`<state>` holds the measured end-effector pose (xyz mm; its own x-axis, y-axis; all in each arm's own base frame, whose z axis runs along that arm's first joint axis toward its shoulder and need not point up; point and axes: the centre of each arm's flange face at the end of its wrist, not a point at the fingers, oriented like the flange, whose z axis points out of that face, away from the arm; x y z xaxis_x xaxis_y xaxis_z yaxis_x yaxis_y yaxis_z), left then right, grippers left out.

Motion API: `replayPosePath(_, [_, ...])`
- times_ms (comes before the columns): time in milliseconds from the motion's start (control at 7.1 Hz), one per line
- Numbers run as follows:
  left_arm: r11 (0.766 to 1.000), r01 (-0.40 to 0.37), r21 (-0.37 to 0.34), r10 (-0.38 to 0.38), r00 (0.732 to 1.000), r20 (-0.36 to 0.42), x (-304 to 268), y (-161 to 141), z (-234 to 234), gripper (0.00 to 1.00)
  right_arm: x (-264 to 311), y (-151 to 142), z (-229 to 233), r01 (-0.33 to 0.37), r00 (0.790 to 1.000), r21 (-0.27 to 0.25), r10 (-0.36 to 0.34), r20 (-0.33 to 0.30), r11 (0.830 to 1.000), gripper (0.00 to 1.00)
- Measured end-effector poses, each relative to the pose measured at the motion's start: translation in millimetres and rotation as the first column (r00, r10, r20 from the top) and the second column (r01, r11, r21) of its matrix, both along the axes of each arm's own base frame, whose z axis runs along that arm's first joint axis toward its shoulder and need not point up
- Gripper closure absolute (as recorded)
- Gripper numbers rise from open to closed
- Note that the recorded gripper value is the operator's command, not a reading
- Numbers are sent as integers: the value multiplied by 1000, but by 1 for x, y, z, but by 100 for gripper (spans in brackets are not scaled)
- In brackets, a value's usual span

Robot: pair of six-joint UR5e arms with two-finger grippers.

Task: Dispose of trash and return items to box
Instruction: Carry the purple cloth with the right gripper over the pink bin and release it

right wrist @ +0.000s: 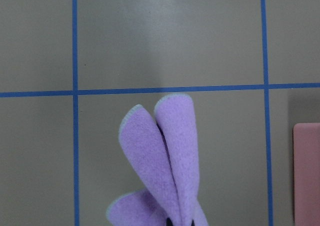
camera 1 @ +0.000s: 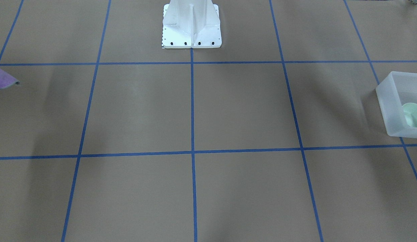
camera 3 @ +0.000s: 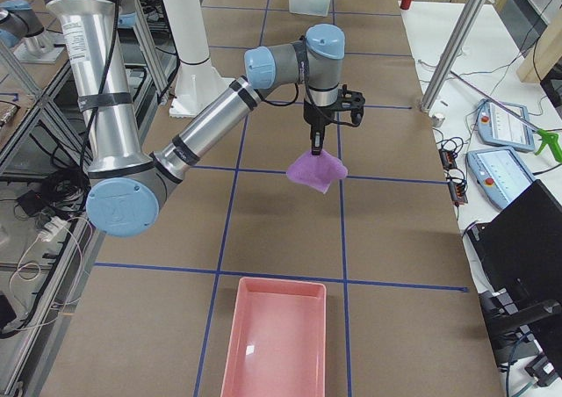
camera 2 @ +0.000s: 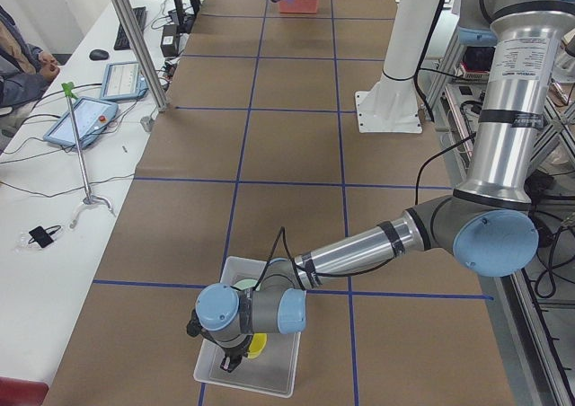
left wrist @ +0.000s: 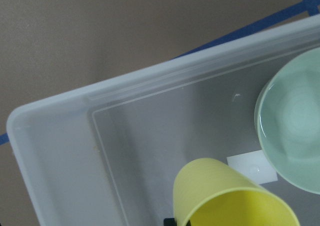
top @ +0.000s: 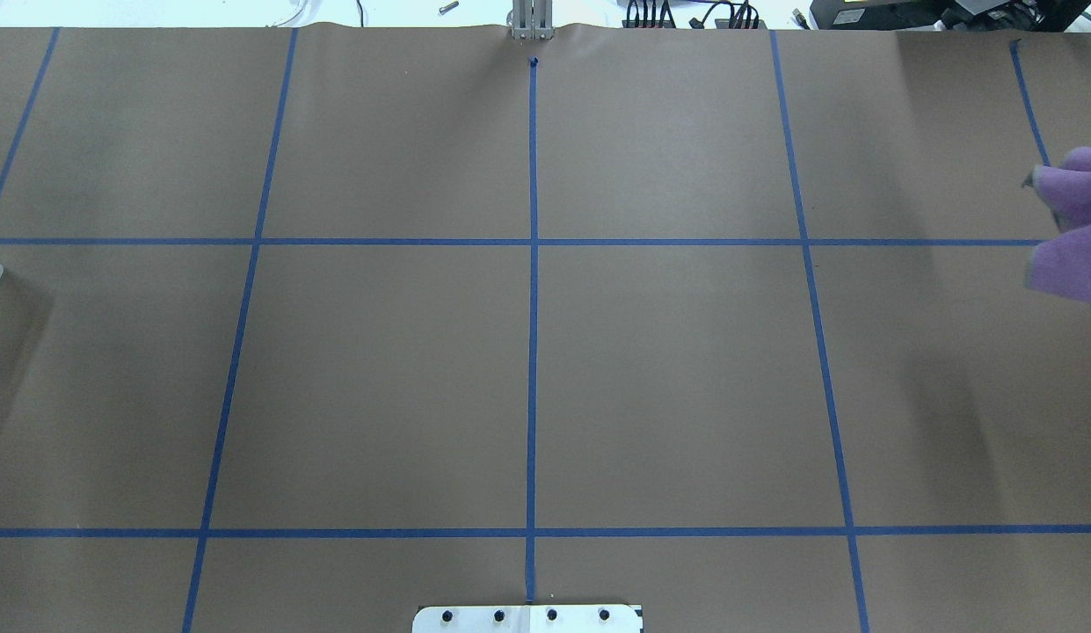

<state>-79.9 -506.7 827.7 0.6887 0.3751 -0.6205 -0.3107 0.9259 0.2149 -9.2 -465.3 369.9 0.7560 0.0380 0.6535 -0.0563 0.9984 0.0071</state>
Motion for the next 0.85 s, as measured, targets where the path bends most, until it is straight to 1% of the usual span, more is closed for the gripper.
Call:
replayPosePath(282, [1000, 3, 2, -3, 1000, -1, 0, -10, -4, 2, 41, 15, 27, 28, 999, 3, -28, -19, 1000, 100])
replayPosePath(423, [1000, 7, 9, -7, 1000, -20, 0, -18, -12, 2, 61, 26, 45, 50, 998, 1, -50, -27, 999, 100])
replayPosePath(564, [999, 35, 6, -35, 997, -68, -1, -33, -34, 2, 85, 40, 67, 70, 997, 4, -70, -36, 998, 100])
replayPosePath(705, [996, 89, -16, -91, 990, -104, -5, -49, -67, 2, 109, 53, 92, 92, 994, 5, -92, -50, 996, 100])
replayPosePath(846, [987, 157, -43, -161, 980, -117, -6, -58, -112, 2, 135, 61, 123, 113, 992, -6, -113, -60, 994, 100])
